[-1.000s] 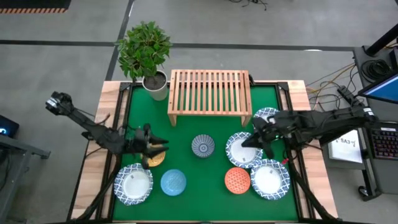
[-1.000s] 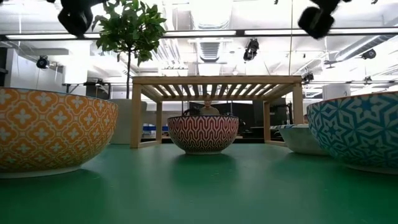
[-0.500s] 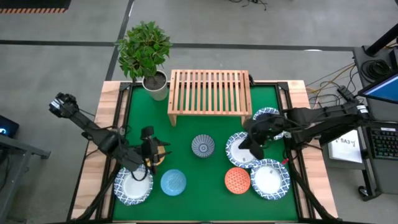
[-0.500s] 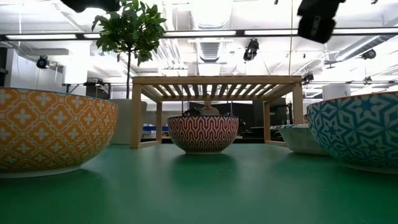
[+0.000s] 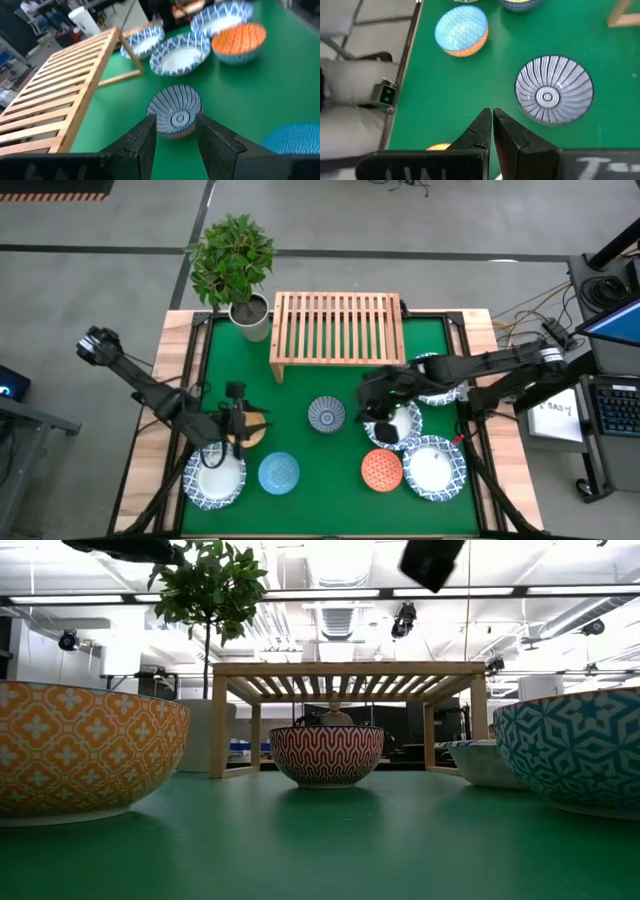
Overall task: Place and stack bowls onto a shelf
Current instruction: Put the blue bowl on the shelf
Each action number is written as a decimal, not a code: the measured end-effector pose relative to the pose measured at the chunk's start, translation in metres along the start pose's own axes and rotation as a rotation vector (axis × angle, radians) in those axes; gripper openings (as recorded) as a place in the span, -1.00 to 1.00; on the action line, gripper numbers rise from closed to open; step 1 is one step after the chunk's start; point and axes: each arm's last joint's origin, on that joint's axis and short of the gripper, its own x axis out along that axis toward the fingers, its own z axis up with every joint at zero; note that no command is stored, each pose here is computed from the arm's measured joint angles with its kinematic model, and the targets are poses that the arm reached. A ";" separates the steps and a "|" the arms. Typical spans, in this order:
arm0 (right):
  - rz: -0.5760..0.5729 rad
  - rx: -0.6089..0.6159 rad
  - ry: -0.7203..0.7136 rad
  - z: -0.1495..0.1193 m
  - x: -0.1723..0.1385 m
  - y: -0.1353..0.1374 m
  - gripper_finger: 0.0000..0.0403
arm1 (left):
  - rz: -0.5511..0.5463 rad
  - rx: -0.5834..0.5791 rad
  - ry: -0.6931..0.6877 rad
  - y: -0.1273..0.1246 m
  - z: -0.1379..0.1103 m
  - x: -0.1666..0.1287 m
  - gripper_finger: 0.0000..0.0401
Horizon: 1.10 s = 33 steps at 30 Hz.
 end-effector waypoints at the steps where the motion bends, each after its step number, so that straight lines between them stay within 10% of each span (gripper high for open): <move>1: -0.002 -0.015 0.010 0.003 0.006 -0.001 -0.95 | 0.000 -0.026 -0.022 0.002 -0.003 -0.002 -0.41; 17: -0.020 -0.039 0.060 0.022 0.091 -0.022 -0.95 | -0.004 -0.204 -0.199 0.009 -0.042 -0.010 -0.41; 33: -0.021 0.074 0.036 0.030 0.086 -0.021 -0.95 | -0.190 -0.275 -0.175 0.006 -0.040 -0.013 -0.41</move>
